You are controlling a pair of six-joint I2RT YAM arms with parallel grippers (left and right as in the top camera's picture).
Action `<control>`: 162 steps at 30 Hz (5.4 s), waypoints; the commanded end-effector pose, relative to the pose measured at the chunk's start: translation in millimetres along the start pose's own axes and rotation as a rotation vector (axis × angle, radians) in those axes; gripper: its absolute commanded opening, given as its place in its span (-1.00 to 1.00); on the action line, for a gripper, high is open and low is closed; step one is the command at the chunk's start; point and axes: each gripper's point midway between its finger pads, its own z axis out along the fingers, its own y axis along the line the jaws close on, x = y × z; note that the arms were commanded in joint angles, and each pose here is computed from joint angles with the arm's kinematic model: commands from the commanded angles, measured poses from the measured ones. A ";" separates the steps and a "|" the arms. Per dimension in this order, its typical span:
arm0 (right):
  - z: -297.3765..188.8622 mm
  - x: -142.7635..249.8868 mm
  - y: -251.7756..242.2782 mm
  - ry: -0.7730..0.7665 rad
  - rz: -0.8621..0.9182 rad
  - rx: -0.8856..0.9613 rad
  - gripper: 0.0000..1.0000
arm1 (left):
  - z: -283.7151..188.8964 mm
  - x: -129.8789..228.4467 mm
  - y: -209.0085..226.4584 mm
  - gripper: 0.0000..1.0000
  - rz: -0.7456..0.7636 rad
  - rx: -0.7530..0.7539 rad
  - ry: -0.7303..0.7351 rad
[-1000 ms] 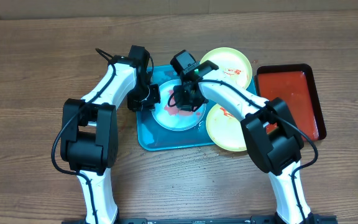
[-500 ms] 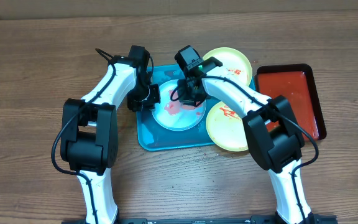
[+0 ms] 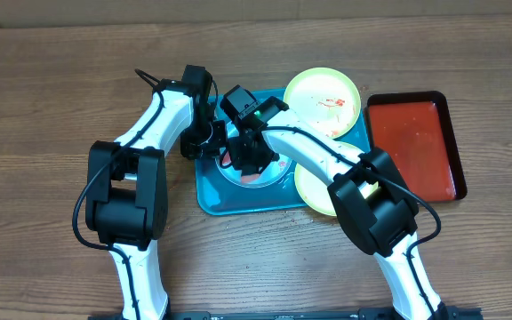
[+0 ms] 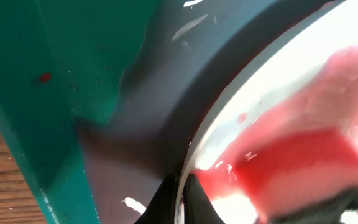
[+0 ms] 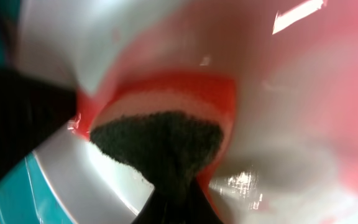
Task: Clean dirty plates on tray and stack at the side
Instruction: 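Scrub the white plate with the sponge in the right gripper, then tilt the white plate with the left gripper while scrubbing with the sponge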
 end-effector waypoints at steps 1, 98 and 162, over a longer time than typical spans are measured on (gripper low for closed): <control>7.5 11.6 4.1 0.066 0.003 -0.006 -0.92 | 22.7 7.4 11.7 -0.91 -0.017 -0.070 0.035; -33.6 -114.4 -95.6 -0.410 0.202 0.229 -0.92 | -23.3 17.0 -0.4 -0.92 0.011 0.514 0.154; 13.7 20.8 4.8 0.105 0.218 -0.018 -0.92 | 4.6 -4.4 -2.3 -0.92 -0.106 0.261 0.070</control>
